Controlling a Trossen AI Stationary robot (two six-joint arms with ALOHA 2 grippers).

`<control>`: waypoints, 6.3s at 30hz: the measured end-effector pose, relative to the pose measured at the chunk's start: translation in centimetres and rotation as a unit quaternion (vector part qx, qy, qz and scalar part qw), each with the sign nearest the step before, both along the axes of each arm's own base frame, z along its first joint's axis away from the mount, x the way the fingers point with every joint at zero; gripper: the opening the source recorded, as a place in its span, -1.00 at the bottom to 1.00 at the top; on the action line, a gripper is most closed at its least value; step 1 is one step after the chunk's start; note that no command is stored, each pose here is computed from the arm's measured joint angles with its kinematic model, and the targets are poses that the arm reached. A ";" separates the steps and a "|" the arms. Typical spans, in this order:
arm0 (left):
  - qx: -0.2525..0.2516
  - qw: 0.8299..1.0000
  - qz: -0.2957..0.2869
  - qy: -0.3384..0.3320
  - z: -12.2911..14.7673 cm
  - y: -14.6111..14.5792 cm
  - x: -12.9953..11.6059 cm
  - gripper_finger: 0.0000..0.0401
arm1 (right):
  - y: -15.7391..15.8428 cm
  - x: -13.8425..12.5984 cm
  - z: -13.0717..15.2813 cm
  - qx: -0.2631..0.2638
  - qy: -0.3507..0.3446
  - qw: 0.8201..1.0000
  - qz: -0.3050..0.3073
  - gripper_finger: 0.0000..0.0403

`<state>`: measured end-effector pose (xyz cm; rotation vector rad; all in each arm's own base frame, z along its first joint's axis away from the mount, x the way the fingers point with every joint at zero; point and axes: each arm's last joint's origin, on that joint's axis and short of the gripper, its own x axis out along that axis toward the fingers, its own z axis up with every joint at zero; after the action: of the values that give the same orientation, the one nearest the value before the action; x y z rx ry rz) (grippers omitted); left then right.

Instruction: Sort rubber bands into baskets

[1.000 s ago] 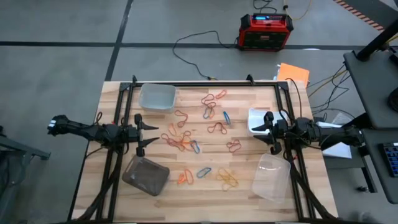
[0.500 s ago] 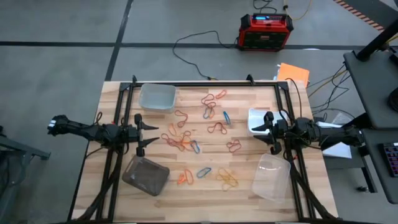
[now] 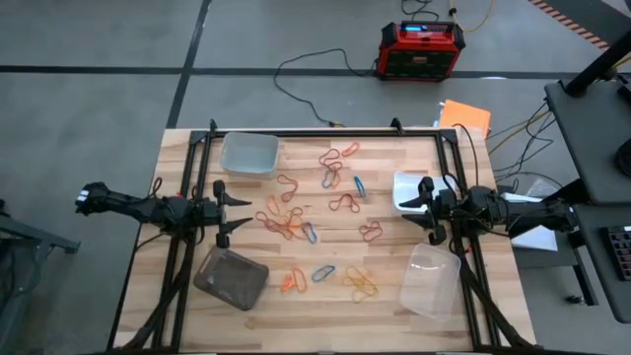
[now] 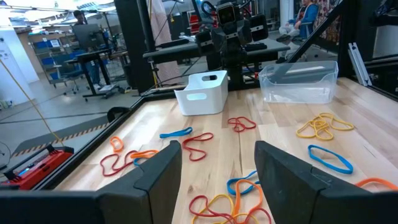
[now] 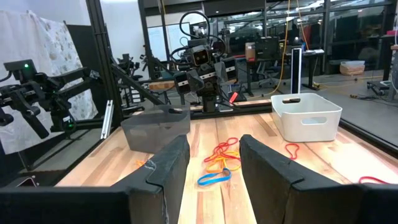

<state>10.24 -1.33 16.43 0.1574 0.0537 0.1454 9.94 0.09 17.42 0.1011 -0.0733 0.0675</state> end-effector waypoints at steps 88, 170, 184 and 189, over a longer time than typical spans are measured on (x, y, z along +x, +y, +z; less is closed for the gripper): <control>-0.075 0.981 0.092 0.154 8.8 -1.2 6.6 -0.07 | 1.0 20.6 6.1 0.033 0.434 0.892 -0.123 -0.31; 0.059 0.974 0.066 0.207 6.7 0.6 10.5 -0.07 | -7.1 25.5 -6.5 -0.077 0.531 0.841 -0.075 0.09; 0.059 0.974 0.066 0.206 6.7 0.6 10.5 -0.07 | -7.5 25.3 -6.7 -0.051 0.534 0.842 -0.065 -0.67; 0.059 0.974 0.066 0.207 6.7 0.6 10.5 -0.07 | -7.6 25.3 -6.7 -0.062 0.534 0.841 -0.065 -0.93</control>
<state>20.77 -0.68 23.16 0.3024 0.4722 0.2471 35.21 -7.50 10.75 -0.0080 1.0490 -0.1273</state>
